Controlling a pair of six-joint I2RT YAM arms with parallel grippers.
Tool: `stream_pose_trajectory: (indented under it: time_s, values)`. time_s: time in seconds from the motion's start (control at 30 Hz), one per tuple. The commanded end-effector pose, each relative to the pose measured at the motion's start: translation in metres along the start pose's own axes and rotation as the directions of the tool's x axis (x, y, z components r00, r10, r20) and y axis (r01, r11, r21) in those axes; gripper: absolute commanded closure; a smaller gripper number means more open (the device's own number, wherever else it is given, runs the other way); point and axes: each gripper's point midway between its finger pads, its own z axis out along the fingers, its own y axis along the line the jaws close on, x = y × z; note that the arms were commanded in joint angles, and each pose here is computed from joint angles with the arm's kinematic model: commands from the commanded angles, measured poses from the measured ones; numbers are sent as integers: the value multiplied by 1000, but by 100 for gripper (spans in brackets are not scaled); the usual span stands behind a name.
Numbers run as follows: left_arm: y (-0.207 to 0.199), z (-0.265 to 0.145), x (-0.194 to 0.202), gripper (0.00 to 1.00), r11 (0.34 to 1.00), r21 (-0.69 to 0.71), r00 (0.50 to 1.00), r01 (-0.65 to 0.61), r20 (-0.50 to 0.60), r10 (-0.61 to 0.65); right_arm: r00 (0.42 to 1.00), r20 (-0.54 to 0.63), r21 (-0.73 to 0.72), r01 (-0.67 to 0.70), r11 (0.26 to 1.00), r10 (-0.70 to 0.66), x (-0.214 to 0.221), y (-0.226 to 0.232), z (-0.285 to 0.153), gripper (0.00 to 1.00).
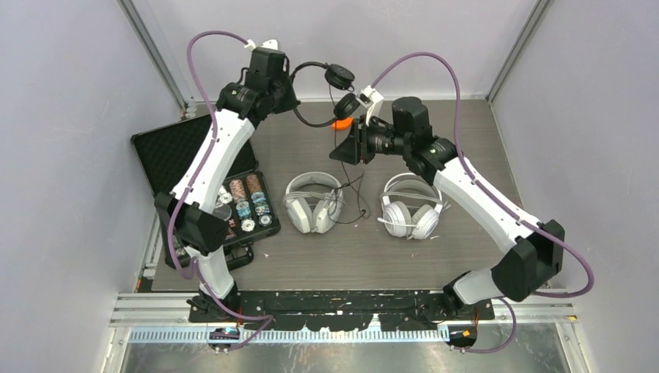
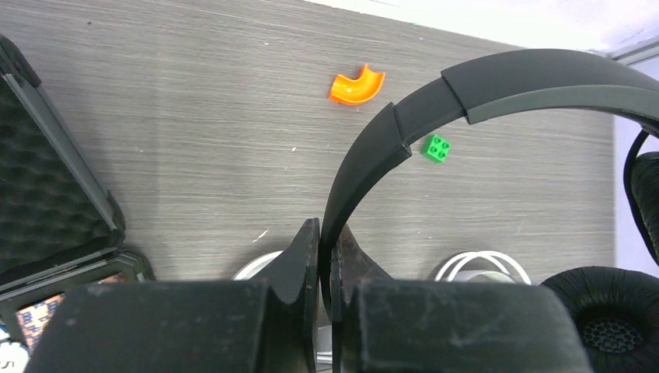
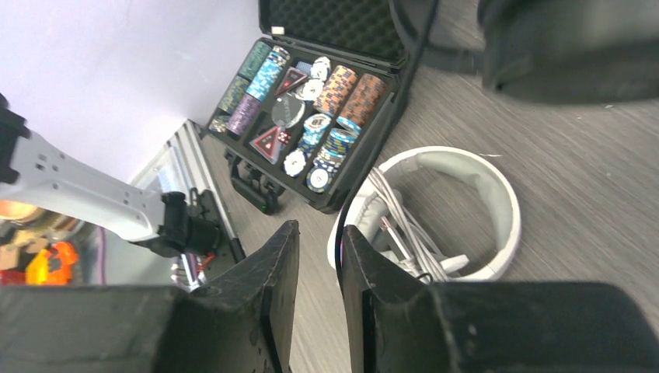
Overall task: Wrap the headphones
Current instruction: Wrap the headphones cable around the headphones.
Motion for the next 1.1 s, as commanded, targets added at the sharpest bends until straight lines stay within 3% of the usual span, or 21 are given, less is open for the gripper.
stream_pose_trajectory:
  time_s: [0.0, 0.13, 0.37, 0.57, 0.7, 0.83, 1.07]
  values:
    - [-30, -32, -44, 100, 977, 170, 980, 130, 126, -152, 970, 138, 50, 193, 980, -198, -22, 2, -13, 67]
    - [-35, -40, -48, 100, 965, 213, 974, 154, 129, -184, 958, 165, 76, 223, 972, -233, -16, -8, -11, 65]
    - [-40, -55, -55, 100, 956, 247, 970, 160, 142, -199, 896, 341, 132, 256, 958, -286, -35, -17, -10, 47]
    - [-42, -64, -56, 100, 951, 265, 970, 157, 139, -199, 835, 446, 164, 280, 946, -324, -45, -24, -9, 43]
    - [-48, -68, -57, 100, 942, 294, 970, 164, 127, -209, 849, 439, 108, 276, 955, -295, -41, -25, 6, 43]
    - [-52, -75, -60, 100, 935, 317, 970, 162, 125, -210, 864, 410, 165, 244, 956, -292, -32, -47, 16, 47]
    - [-39, -71, -73, 100, 947, 286, 971, 147, 140, -193, 903, 336, 209, 205, 956, -267, -11, -38, -18, 41]
